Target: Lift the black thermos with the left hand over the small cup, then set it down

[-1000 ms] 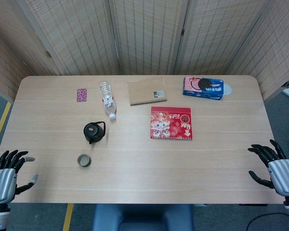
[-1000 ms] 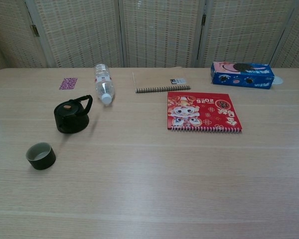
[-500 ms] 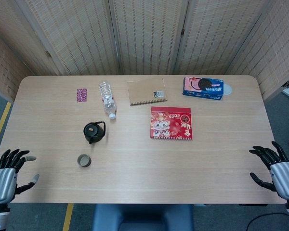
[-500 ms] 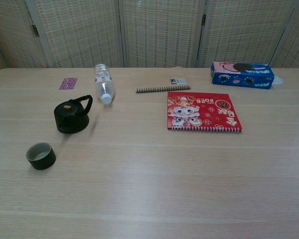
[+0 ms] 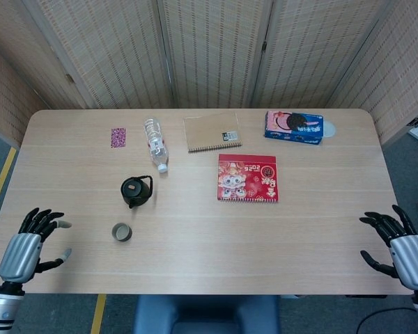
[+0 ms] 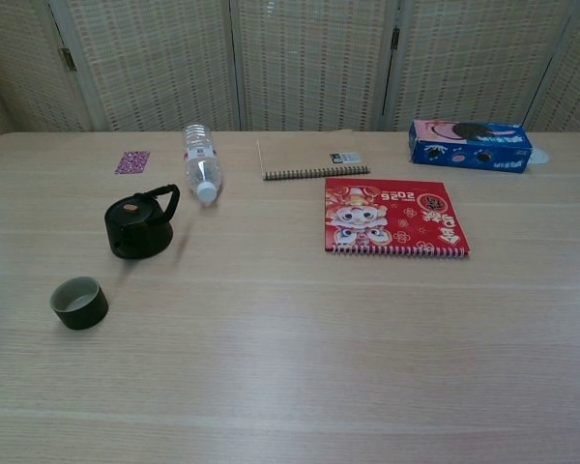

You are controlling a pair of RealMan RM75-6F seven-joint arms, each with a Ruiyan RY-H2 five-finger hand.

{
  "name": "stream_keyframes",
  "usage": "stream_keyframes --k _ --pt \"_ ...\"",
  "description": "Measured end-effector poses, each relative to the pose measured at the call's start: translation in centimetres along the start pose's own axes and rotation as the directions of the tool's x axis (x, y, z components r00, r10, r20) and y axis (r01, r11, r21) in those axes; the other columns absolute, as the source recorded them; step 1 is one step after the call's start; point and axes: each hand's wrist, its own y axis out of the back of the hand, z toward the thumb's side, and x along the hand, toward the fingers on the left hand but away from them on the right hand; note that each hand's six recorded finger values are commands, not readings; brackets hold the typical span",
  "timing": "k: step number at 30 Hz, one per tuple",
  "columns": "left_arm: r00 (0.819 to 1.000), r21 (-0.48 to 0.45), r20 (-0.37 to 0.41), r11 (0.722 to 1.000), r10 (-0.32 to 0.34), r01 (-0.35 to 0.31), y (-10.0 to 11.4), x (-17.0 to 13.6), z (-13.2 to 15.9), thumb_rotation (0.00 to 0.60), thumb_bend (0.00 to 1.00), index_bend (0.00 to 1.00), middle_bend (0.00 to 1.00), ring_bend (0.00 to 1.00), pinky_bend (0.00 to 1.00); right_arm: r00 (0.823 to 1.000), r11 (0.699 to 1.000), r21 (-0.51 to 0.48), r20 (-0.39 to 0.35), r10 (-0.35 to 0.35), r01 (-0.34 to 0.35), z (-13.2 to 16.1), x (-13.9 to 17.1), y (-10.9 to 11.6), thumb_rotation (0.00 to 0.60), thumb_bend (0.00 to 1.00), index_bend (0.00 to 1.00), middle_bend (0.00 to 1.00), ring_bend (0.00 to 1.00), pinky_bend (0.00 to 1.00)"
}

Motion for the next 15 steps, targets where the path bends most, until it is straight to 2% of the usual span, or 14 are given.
stream_keyframes --k 5,9,15 --pt "0.989 0.01 0.131 0.998 -0.07 0.069 -0.2 2.0 2.1 0.6 0.31 0.32 0.24 0.11 0.0 1.0 1.0 0.001 -0.011 0.001 -0.001 0.4 -0.1 0.1 0.6 0.27 0.23 0.23 0.22 0.04" --pt "0.964 0.041 0.235 0.992 -0.125 0.118 -0.8 3.8 4.0 0.6 0.3 0.31 0.24 0.1 0.0 1.0 1.0 0.004 -0.019 0.001 -0.001 0.7 -0.2 0.1 0.6 0.27 0.23 0.23 0.22 0.04" --pt "0.921 0.089 0.331 0.978 -0.206 0.187 -2.0 6.1 6.5 0.6 0.29 0.26 0.23 0.06 0.0 1.0 1.0 0.01 -0.027 0.001 0.0 1.0 -0.2 0.4 0.6 0.27 0.23 0.23 0.22 0.04"
